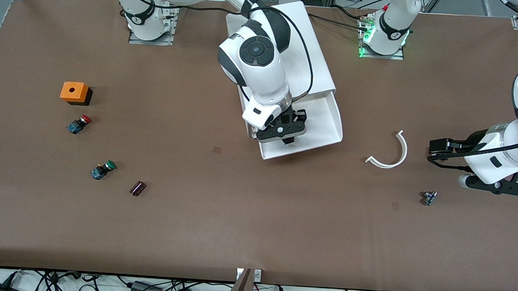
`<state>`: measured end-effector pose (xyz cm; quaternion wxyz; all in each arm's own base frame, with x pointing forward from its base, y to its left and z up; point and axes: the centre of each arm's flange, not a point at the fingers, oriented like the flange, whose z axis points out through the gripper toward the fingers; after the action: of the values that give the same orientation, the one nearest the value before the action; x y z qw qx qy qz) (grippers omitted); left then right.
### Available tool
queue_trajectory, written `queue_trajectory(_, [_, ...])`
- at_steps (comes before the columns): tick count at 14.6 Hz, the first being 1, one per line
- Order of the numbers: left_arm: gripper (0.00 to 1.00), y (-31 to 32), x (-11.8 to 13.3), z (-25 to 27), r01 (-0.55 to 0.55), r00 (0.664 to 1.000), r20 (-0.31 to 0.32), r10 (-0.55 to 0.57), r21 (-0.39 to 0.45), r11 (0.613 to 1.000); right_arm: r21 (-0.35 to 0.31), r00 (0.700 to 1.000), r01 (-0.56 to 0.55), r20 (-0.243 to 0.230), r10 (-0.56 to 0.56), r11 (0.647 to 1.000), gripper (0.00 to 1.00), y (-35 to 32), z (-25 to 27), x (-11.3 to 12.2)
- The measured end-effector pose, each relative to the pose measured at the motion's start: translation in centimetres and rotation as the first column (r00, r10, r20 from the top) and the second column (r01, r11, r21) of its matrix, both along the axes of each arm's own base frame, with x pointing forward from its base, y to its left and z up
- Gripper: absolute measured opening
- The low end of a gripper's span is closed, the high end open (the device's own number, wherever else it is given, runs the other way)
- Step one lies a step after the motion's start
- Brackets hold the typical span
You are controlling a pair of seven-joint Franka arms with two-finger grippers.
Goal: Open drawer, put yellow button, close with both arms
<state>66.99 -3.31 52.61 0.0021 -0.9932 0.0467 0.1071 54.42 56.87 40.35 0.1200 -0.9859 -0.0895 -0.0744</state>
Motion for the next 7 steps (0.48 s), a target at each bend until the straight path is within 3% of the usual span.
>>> queue_trajectory(2, [1.00, -0.3, 0.0, 0.0, 0.003, 1.000, 0.000, -0.003, 0.000, 1.000, 0.002, 1.000, 0.002, 0.000, -0.002, 1.000, 0.51, 0.1, 0.1, 0.0])
queue_trajectory(7, [1.00, -0.3, 0.0, 0.0, 0.001, 1.000, 0.000, -0.001, 0.000, 1.000, 0.025, 0.999, 0.050, -0.001, -0.050, 0.998, 0.99, 0.5, 1.4, -0.5])
